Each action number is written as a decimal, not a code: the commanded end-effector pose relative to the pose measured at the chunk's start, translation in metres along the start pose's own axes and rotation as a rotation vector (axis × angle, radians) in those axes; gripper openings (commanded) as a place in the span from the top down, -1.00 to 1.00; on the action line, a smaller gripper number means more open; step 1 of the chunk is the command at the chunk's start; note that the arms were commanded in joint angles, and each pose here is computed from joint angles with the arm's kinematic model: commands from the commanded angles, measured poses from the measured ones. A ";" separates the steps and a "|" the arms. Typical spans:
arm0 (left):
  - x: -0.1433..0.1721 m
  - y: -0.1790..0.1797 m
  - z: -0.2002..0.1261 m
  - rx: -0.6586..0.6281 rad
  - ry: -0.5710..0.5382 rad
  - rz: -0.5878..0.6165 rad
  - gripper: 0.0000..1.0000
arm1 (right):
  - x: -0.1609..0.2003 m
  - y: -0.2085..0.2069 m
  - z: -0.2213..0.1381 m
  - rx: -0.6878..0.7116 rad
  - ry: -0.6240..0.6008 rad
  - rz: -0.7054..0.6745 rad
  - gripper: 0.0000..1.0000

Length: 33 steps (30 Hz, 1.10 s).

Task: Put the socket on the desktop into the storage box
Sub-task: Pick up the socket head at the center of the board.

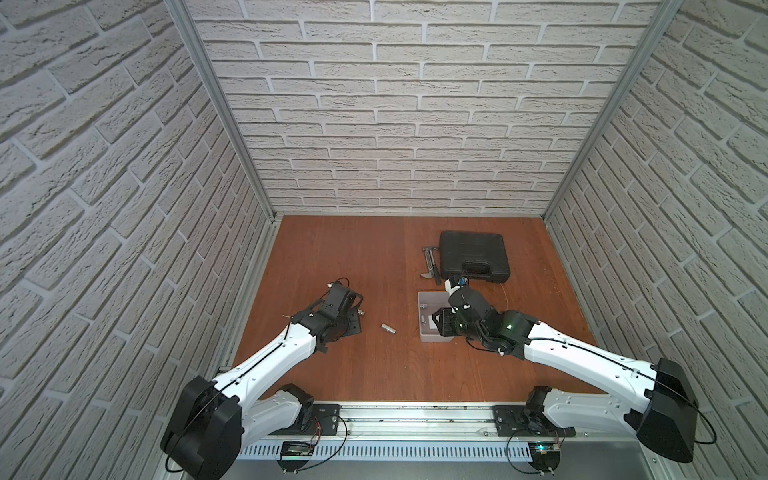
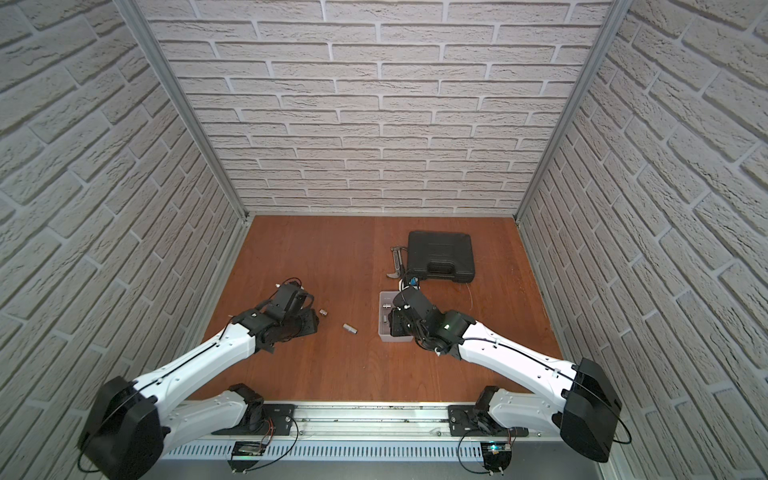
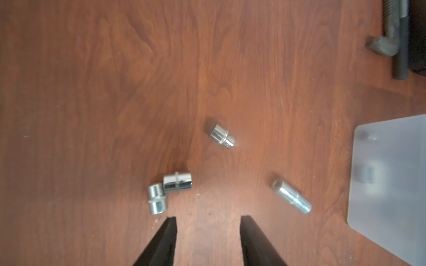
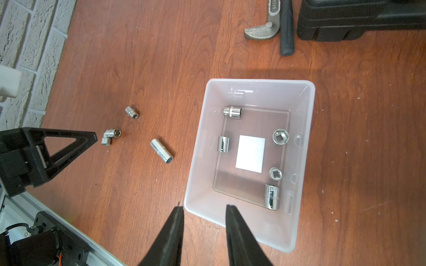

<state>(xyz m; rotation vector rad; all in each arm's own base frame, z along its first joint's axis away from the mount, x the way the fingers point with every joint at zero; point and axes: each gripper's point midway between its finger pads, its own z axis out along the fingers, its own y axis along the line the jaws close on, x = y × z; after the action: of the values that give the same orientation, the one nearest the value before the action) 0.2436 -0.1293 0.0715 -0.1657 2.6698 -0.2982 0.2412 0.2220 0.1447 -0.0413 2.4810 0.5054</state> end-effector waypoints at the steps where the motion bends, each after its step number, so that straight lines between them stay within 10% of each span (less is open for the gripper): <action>1: -0.022 -0.019 0.004 0.047 -0.032 0.024 0.02 | -0.011 0.005 -0.008 -0.011 -0.044 -0.015 0.28; 33: -0.046 -0.018 0.054 -0.077 0.023 0.092 0.07 | -0.007 0.005 -0.004 -0.015 -0.033 -0.010 0.31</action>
<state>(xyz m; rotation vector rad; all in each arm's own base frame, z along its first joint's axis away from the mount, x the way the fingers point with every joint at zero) 0.2993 -0.1487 0.0443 -0.0629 2.7258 -0.1747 0.2406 0.2192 0.1452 -0.0434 2.4801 0.4914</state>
